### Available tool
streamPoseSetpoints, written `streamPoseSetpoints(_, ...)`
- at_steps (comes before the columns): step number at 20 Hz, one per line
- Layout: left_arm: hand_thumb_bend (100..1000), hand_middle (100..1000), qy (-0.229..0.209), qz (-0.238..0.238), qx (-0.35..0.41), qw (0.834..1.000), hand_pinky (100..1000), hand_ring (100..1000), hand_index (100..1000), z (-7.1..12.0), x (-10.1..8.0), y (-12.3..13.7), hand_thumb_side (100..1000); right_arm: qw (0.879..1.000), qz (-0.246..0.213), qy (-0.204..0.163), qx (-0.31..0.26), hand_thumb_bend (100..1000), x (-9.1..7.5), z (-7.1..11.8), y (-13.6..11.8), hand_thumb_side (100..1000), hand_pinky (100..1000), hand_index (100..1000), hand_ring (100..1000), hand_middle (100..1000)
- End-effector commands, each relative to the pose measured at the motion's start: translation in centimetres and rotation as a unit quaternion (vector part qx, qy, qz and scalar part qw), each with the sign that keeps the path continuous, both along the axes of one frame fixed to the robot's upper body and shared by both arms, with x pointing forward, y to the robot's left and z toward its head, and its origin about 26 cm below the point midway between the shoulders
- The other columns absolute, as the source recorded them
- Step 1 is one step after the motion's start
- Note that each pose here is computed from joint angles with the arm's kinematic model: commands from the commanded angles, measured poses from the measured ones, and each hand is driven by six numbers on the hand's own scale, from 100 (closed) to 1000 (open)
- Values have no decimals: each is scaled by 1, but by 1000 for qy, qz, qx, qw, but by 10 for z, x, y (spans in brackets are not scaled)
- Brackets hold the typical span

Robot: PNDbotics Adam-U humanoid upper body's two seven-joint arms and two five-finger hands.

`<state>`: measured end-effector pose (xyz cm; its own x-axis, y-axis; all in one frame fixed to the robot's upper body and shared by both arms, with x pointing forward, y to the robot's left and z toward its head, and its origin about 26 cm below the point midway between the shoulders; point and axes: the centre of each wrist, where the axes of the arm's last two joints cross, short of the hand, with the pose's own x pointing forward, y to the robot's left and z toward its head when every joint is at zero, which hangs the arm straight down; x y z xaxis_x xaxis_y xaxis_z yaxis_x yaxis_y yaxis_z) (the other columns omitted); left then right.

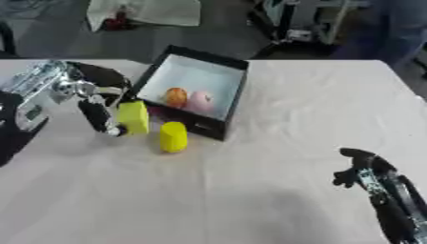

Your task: Pick up objects on the table and place them in the box.

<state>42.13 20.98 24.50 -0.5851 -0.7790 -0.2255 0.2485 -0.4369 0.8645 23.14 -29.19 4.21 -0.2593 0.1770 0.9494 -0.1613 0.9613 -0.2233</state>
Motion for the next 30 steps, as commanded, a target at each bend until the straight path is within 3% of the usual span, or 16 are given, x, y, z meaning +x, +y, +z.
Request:
streamPoseSetpoints(1,260,552,-61,4,-8,998,612,497,702,44,-3,-5,349,1000,-2,-7,-9,100,0,5,-4,739,686,757,490,323)
streamPoseSetpoints(3,268,566,-79,7,-8,997,622,510,713,53,5,-17,339,1000,-2,-5,-9,100,-1,4,-4,744,686,757,490,323)
streamPoseSetpoints(5,267,584,-85,17,-9,996,636,527,737,49,20,-33,360,1000,1,-4,-8,100,0,4,-3,740,686,757,490,324)
streamPoseSetpoints(10,325,640,-80,73,-23,994,664,582,785,-2,61,-59,409,1000,5,-6,-3,100,0,4,-2,733,686,757,490,323)
streamPoseSetpoints(12,371,676,-93,97,-30,990,678,613,814,-27,69,-66,468,1000,9,-6,-2,100,1,4,-1,739,686,757,490,324)
streamPoseSetpoints(15,490,736,-132,127,-38,982,709,679,862,-57,74,-75,626,1000,12,-5,1,100,2,4,1,756,686,757,490,324)
streamPoseSetpoints(19,600,810,-191,165,-44,967,745,761,902,-84,75,-80,821,1000,15,-8,3,100,4,5,3,752,687,757,490,324)
streamPoseSetpoints(24,560,821,-259,171,-77,947,749,763,901,-70,78,-70,836,1000,13,-8,3,100,4,5,2,747,687,757,490,324)
streamPoseSetpoints(30,488,774,-307,130,-135,933,737,714,877,-7,72,-45,772,1000,8,-7,1,100,2,4,0,749,687,757,490,323)
